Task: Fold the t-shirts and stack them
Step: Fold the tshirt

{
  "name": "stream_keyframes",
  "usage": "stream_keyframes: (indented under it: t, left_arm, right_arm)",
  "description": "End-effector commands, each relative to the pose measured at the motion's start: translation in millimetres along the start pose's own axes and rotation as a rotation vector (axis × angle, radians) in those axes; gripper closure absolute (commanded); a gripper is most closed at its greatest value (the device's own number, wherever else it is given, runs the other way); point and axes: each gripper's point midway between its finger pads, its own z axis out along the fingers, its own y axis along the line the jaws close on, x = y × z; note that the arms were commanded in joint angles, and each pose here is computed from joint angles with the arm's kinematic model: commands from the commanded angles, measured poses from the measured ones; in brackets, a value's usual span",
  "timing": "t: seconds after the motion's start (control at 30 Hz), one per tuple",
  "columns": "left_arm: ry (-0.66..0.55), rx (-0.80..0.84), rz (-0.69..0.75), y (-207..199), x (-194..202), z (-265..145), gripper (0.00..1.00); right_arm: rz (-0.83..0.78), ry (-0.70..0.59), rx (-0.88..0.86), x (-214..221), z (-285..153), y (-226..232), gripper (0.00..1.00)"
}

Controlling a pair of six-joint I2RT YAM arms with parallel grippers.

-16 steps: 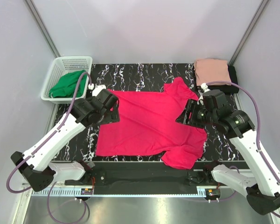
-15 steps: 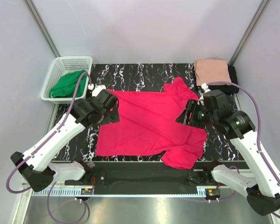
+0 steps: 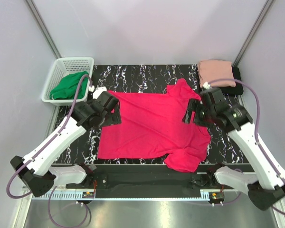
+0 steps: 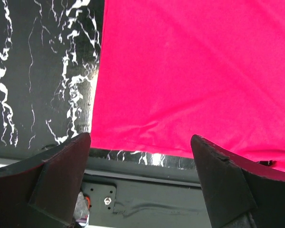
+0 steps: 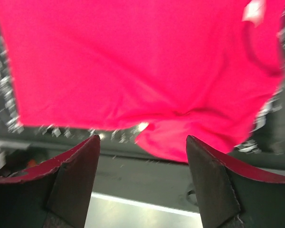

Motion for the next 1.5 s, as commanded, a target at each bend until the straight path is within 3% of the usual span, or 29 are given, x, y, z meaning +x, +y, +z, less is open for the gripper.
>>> stream_keyframes:
  t: [0.0, 0.1, 0.17, 0.23, 0.3, 0.53, 0.73, 0.83, 0.93, 1.1, 1.47]
  left_arm:
    - [-0.034, 0.027, -0.019, -9.2, -19.2, 10.6, 0.06]
    - [-0.008, 0.029, -0.039, -11.4, -29.0, 28.5, 0.06]
    - [-0.028, 0.037, -0.046, -16.3, -43.5, 32.9, 0.06]
    - [-0.023, 0.057, -0.045, -19.3, -51.3, 37.0, 0.06]
    - [-0.001, 0.078, -0.046, -23.9, -57.3, 45.6, 0.06]
    - [0.019, 0.095, -0.039, -26.0, -75.5, 74.4, 0.06]
    - [0.045, 0.117, -0.155, -10.0, -114.4, 117.7, 0.06]
    - [0.026, 0.096, -0.148, -7.9, -146.0, 138.8, 0.06]
    - [0.08, 0.095, -0.148, -16.2, -162.3, 170.0, 0.07]
    - [0.112, 0.142, -0.15, -33.4, -166.2, 170.7, 0.07]
    - [0.167, 0.201, -0.102, -44.3, -123.4, 151.4, 0.08]
  right_arm:
    - [-0.106, -0.073, 0.184, -48.3, 10.0, -14.2, 0.2]
    - [-0.099, -0.11, 0.194, -93.6, 15.2, -9.7, 0.17]
    - [-0.06, -0.123, 0.087, -121.0, 16.1, 0.0, 0.15]
    - [0.031, -0.164, 0.093, -166.9, 33.5, -27.2, 0.15]
    - [0.071, -0.092, 0.139, -185.1, 70.2, -51.8, 0.15]
    - [0.112, -0.059, 0.063, -252.0, 148.1, -57.0, 0.15]
    - [0.168, -0.015, -0.038, -273.8, 203.4, -52.1, 0.18]
    - [0.177, -0.016, -0.052, -281.3, 222.2, -52.1, 0.18]
    - [0.224, -0.015, -0.05, -287.3, 241.0, -72.7, 0.18]
    - [0.301, 0.036, -0.128, -281.7, 278.2, -85.1, 0.18]
    - [0.456, 0.102, -0.342, -276.7, 329.1, -77.7, 0.19]
